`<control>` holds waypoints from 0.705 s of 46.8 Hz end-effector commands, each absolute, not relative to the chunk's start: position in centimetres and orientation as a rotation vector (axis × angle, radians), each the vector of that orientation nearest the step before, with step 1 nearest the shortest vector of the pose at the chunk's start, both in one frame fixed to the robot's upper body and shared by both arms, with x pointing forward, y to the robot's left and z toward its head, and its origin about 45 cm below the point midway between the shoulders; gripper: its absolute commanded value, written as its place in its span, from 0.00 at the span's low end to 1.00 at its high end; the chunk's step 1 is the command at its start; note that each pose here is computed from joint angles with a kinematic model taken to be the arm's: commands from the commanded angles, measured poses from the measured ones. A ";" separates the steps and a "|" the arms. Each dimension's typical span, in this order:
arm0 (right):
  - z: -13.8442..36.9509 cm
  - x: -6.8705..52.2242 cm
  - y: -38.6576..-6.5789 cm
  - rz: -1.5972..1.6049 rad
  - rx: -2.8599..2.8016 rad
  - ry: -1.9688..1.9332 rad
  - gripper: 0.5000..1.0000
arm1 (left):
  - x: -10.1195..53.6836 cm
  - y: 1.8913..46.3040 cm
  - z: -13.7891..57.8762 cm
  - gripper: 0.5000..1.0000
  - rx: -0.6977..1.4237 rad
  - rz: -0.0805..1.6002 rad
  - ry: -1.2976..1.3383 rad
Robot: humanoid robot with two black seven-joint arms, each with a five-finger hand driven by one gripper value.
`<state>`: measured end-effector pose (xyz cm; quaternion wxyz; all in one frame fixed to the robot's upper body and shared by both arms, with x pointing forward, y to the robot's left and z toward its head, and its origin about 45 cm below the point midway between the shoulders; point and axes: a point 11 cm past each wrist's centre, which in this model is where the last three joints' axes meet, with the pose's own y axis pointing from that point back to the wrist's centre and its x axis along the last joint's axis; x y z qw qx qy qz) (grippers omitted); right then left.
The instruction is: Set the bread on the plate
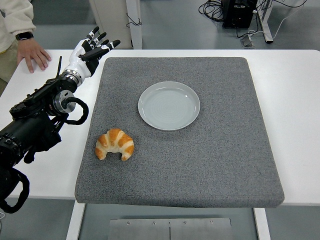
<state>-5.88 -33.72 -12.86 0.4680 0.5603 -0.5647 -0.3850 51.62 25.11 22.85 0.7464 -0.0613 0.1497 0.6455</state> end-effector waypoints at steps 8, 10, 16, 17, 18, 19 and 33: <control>-12.9 -5.9 -33.7 -0.944 1.375 -1.385 1.00 | 51.6 25.0 22.8 0.94 -0.136 1.412 0.328; -12.9 -5.9 -33.7 -0.944 1.375 -1.385 1.00 | 51.6 25.1 22.9 0.94 -0.137 1.413 0.326; -12.9 -5.9 -33.7 -0.944 1.375 -1.385 1.00 | 51.9 25.4 23.5 0.94 -0.136 1.415 0.315; -12.9 -5.9 -33.7 -0.944 1.375 -1.385 1.00 | 51.9 25.4 23.6 0.94 -0.136 1.416 0.314; -12.9 -5.9 -33.7 -0.944 1.375 -1.385 1.00 | 52.0 25.5 23.8 0.94 -0.138 1.416 0.310; -12.9 -5.9 -33.7 -0.944 1.375 -1.385 1.00 | 52.1 25.5 24.0 0.94 -0.138 1.415 0.308; -12.9 -5.9 -33.7 -0.944 1.375 -1.385 1.00 | 52.0 25.1 24.1 0.94 -0.118 1.386 0.288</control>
